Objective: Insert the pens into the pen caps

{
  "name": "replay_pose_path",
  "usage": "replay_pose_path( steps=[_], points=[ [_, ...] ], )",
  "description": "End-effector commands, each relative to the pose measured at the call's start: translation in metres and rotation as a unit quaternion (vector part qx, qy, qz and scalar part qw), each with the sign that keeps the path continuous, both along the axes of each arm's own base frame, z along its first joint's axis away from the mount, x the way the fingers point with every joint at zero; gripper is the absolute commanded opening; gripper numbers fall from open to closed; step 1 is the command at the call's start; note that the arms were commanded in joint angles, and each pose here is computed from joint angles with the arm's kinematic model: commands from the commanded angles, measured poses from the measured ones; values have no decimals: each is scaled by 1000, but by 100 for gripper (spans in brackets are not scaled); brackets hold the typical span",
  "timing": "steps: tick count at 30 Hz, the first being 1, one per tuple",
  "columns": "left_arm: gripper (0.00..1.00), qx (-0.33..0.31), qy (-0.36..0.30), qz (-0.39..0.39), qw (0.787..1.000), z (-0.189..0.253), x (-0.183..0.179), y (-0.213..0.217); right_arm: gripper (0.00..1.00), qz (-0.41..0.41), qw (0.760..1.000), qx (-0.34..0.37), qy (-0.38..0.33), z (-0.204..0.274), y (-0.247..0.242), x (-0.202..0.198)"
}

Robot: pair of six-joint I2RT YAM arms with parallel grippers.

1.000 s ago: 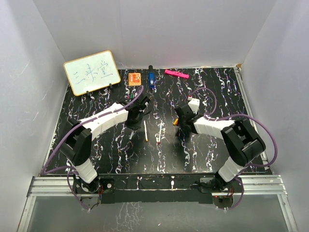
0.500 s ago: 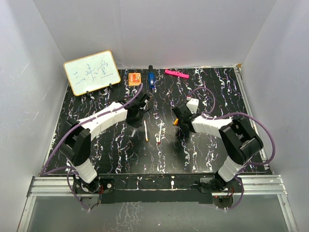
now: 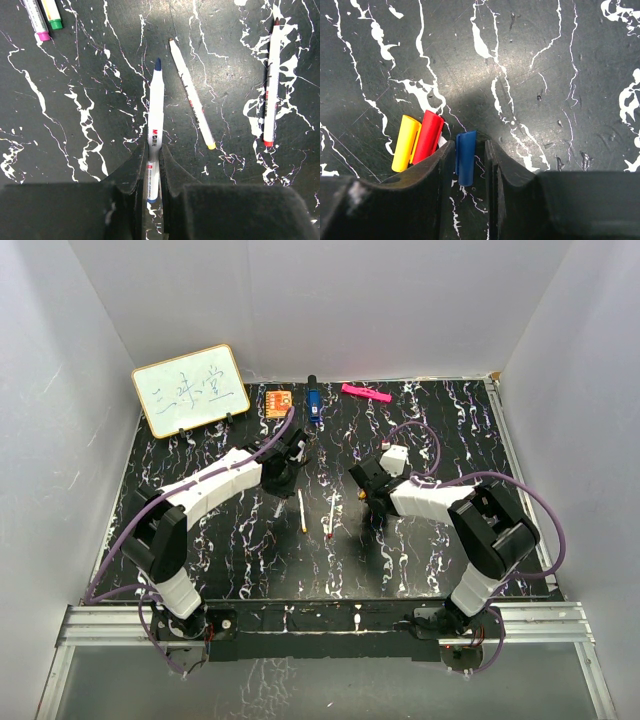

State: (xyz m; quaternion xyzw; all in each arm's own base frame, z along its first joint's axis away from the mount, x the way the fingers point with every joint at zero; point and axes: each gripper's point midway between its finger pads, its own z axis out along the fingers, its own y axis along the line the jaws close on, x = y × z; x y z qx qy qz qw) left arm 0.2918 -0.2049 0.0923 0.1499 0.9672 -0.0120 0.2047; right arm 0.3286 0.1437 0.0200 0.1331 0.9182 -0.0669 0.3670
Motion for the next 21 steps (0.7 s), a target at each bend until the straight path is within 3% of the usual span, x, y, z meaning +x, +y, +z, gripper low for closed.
replay_pose_path(
  steps=[1, 8, 13, 21],
  points=[
    [0, -12, -10, -2, 1000, 13, 4, -1, 27, 27, 995, -8, 94, -37, -3, -39],
    [0, -15, -12, 1, 1000, 13, 6, 2, 16, 48, 993, 40, 98, -39, 15, -41],
    [0, -23, -12, -1, 1000, 14, 7, -2, 0, 46, 992, 53, 105, -42, 19, -45],
    [0, -51, -5, -15, 999, 12, 4, -13, 0, 13, 996, 38, 75, -20, 7, -37]
  ],
)
